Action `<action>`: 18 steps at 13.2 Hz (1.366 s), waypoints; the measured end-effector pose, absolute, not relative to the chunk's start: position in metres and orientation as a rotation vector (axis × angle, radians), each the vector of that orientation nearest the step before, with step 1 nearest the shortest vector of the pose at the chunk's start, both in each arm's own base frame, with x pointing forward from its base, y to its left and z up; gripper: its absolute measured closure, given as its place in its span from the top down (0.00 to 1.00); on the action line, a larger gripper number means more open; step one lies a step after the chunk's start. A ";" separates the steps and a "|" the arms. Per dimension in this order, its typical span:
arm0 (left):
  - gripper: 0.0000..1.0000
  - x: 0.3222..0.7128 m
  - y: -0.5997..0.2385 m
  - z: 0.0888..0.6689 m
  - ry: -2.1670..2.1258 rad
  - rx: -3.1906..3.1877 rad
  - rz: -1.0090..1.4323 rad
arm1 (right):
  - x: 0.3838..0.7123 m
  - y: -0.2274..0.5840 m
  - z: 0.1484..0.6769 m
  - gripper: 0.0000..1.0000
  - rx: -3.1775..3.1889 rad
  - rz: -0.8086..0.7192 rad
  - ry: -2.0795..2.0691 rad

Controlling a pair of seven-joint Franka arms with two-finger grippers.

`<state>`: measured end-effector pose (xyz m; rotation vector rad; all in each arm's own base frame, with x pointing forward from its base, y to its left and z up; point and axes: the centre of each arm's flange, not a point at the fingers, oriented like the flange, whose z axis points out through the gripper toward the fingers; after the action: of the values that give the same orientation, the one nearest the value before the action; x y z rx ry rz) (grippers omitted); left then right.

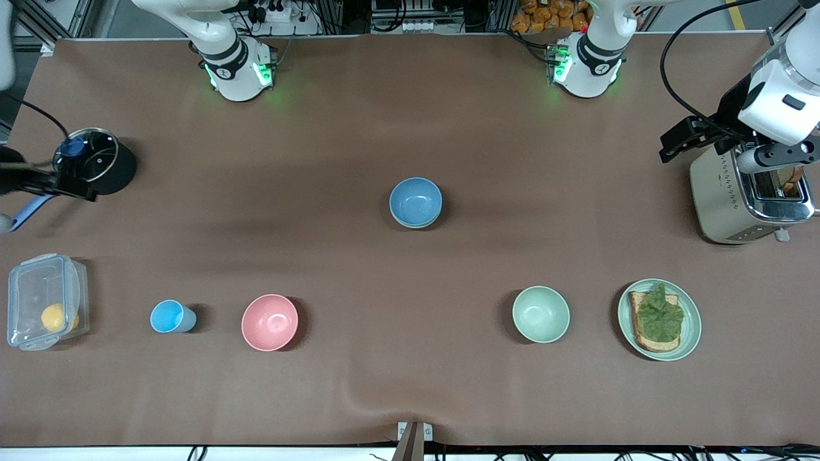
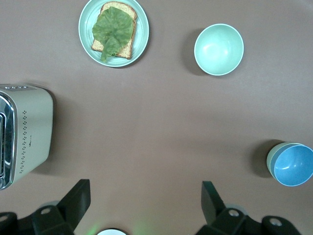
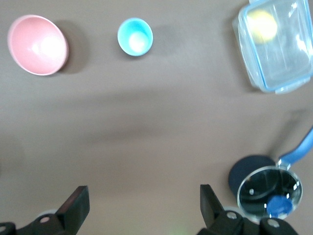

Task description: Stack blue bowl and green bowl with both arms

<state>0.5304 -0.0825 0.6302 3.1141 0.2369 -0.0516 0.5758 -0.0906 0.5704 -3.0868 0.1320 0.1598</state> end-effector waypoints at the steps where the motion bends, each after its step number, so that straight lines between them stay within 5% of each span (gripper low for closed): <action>1: 1.00 0.529 -0.082 0.633 0.233 3.114 -0.045 | 0.574 -0.094 0.573 1.00 -3.065 0.124 0.114; 7: 1.00 0.517 -0.082 0.641 0.231 3.117 -0.026 | 0.570 -0.017 0.597 1.00 -3.055 -0.015 0.090; 18: 1.00 0.516 -0.076 0.645 0.072 3.125 -0.008 | 0.571 0.010 0.593 1.00 -3.057 -0.035 0.024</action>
<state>0.5159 -0.0761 0.6454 3.1253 0.0716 -0.0081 0.5712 0.0099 0.5932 -3.0572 0.0236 -0.0350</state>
